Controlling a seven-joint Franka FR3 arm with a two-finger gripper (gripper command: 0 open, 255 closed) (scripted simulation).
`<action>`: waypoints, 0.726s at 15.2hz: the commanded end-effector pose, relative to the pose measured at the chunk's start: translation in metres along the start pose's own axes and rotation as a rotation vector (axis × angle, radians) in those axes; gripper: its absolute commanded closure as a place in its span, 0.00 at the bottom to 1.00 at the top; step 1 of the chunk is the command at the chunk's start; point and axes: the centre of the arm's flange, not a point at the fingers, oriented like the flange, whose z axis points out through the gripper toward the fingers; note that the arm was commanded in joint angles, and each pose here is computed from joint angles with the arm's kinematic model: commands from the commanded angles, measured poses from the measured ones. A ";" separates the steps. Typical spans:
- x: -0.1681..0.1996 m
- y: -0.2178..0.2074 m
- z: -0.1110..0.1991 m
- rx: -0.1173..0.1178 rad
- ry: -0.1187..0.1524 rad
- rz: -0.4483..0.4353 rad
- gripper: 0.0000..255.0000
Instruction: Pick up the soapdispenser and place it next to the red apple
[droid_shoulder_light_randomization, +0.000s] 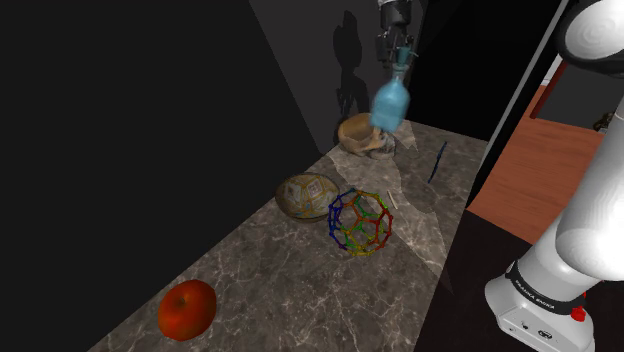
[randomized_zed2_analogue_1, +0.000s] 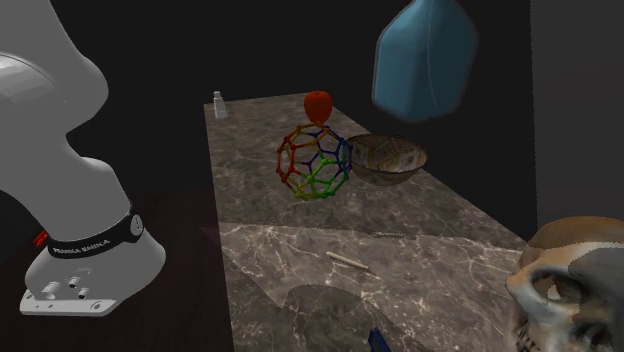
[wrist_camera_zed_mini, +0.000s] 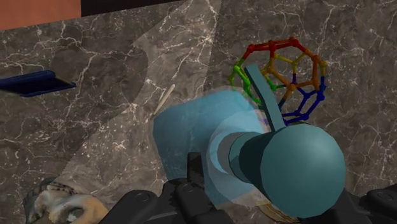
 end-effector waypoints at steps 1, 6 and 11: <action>-0.002 0.000 -0.008 0.000 0.000 0.000 1.00; -0.011 -0.062 0.014 0.000 0.000 0.000 1.00; -0.020 -0.124 0.035 0.000 0.000 0.000 1.00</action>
